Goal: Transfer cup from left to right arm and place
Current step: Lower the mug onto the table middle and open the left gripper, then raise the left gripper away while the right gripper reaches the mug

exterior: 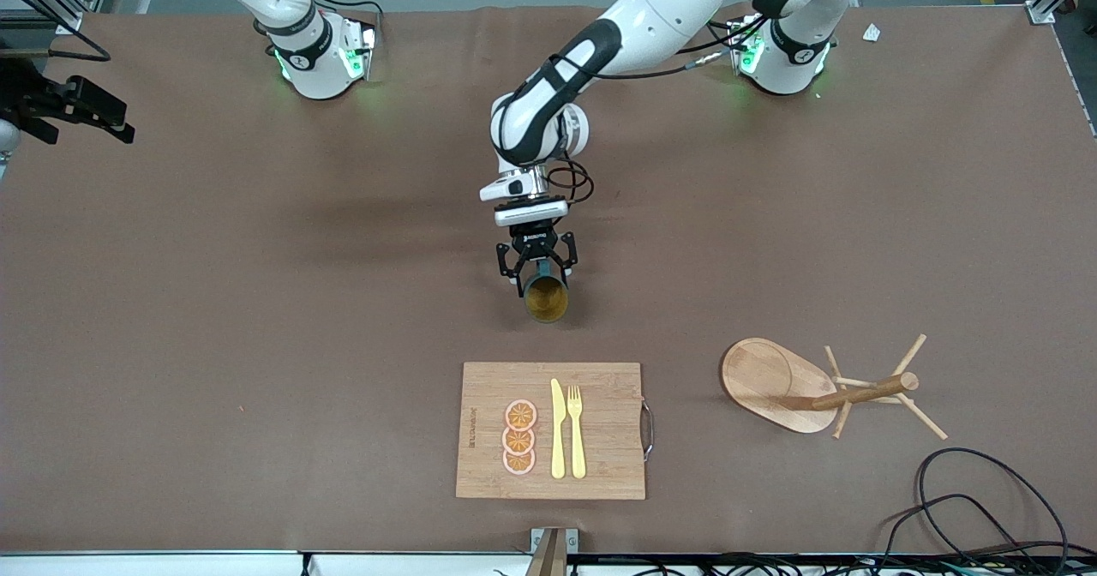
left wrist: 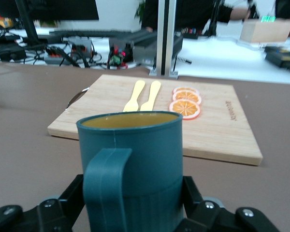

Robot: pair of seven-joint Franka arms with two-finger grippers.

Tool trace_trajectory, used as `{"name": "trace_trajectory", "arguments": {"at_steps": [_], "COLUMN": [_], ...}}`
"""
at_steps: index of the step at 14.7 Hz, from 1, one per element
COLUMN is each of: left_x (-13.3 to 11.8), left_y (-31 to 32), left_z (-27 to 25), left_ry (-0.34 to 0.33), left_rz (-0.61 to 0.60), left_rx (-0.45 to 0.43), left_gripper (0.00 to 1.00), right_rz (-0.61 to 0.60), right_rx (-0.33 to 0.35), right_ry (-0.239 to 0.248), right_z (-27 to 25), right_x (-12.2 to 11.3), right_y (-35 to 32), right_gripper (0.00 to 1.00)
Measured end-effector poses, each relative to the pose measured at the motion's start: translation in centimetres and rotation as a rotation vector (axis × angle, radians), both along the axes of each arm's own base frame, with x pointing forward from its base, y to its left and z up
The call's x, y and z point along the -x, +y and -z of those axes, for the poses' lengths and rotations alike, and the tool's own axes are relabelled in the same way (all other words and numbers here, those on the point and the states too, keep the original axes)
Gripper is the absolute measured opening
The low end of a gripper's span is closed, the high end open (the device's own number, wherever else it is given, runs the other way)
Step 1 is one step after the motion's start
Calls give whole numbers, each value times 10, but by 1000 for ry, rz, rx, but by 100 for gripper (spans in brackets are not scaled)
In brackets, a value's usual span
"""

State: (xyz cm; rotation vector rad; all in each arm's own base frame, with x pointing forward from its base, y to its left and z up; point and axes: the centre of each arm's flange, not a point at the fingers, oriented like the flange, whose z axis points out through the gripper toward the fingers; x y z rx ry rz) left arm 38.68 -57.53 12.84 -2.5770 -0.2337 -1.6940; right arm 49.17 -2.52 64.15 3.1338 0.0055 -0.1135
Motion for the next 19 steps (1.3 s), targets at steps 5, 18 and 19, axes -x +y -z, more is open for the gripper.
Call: {"name": "trace_trajectory", "arguments": {"at_steps": [5, 18, 19], "left_x": [35, 162, 154], "left_y": [-7, -91, -96], "left_z": [43, -106, -144], "left_ry": [-111, 302, 354], "left_rz": [42, -306, -316], "left_rx": [-52, 84, 107], "left_gripper": [85, 100, 100], "right_rz": [0, 17, 32], "right_rx": [0, -125, -123], "right_ry": [1, -57, -65], "right_z": [0, 67, 85], "right_x": [0, -27, -31], "right_y": [0, 59, 74], "right_gripper": [100, 100, 100]}}
